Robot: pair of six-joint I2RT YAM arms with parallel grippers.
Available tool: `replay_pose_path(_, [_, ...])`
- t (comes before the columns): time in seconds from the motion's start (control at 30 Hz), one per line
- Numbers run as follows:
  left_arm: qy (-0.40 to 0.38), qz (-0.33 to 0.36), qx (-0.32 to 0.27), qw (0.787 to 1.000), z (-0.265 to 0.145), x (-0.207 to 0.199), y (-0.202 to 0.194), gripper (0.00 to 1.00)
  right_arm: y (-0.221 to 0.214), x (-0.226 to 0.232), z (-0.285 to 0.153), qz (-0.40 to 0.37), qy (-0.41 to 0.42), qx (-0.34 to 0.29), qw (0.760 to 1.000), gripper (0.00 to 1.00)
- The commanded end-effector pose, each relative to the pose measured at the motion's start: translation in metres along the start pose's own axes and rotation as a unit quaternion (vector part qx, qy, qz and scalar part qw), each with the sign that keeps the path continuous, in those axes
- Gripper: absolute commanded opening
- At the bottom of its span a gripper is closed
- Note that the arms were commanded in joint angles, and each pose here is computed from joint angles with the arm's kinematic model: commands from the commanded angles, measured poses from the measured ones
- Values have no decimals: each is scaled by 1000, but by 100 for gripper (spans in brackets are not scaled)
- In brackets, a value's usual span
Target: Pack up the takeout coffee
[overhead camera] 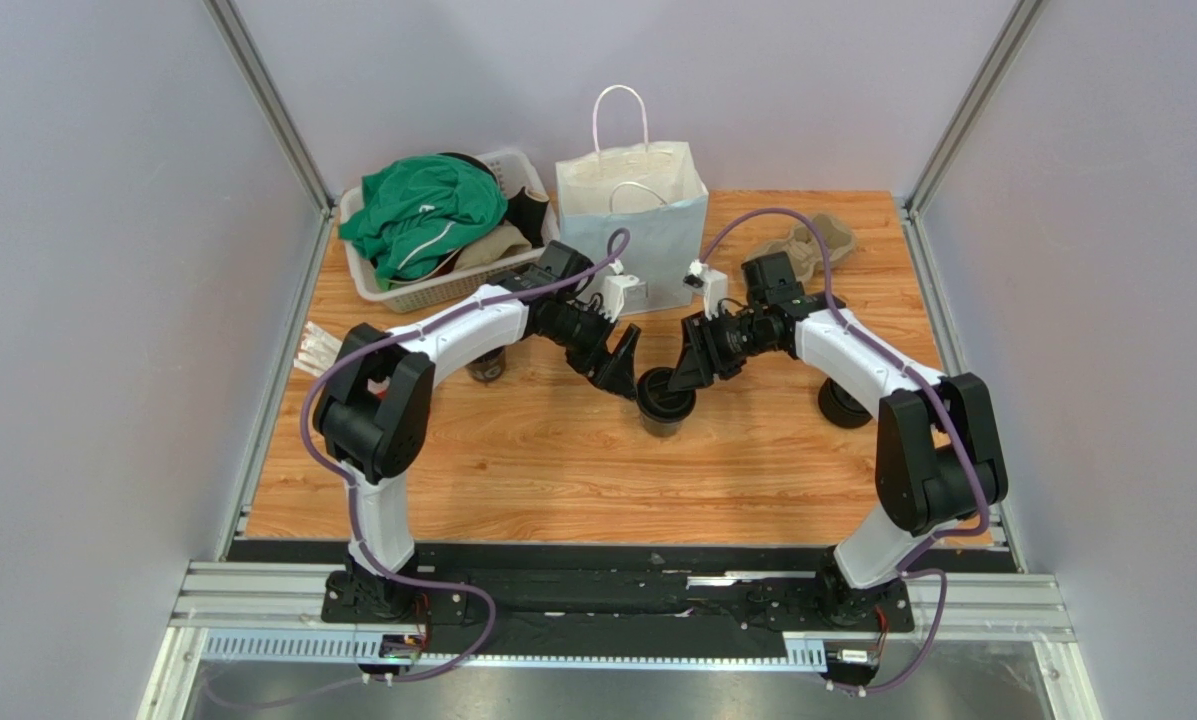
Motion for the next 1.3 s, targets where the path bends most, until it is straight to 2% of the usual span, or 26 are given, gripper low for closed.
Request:
replay_pose_path(0.0, [-34,-8,-28,999,5,-5,20,87,-9,-19,11,-2,-48,18,999,47])
replay_pose_path(0.3, [-24,-15,-29,999,13,3,19,83,-10,-19,11,-2,-47,19,999,47])
replay_pose_path(0.67, [8,-25,4,1000,20,14,0,66,-14,-19,16,-10,-54,30,998,46])
replay_pose_path(1.0, [6,-57,44,997,34,24,-17,61,-17,-22,19,-6,-57,38,998,46])
replay_pose_path(1.1, [-5,-51,27,998,30,22,-13,59,-18,-23,20,-11,-57,41,997,46])
replay_pose_path(1.27, [-18,-21,-25,999,4,13,13,66,-17,-25,22,-12,-56,48,997,46])
Point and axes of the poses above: each gripper's point midway between its finger pads, its own z axis out along the fingers, its own x axis along the line the jaws close on, y = z × x, the point moved 9 cm from there along -z, back along the fingers, and after that the axes turned 7 degrees about z, right-handed, at the moved point
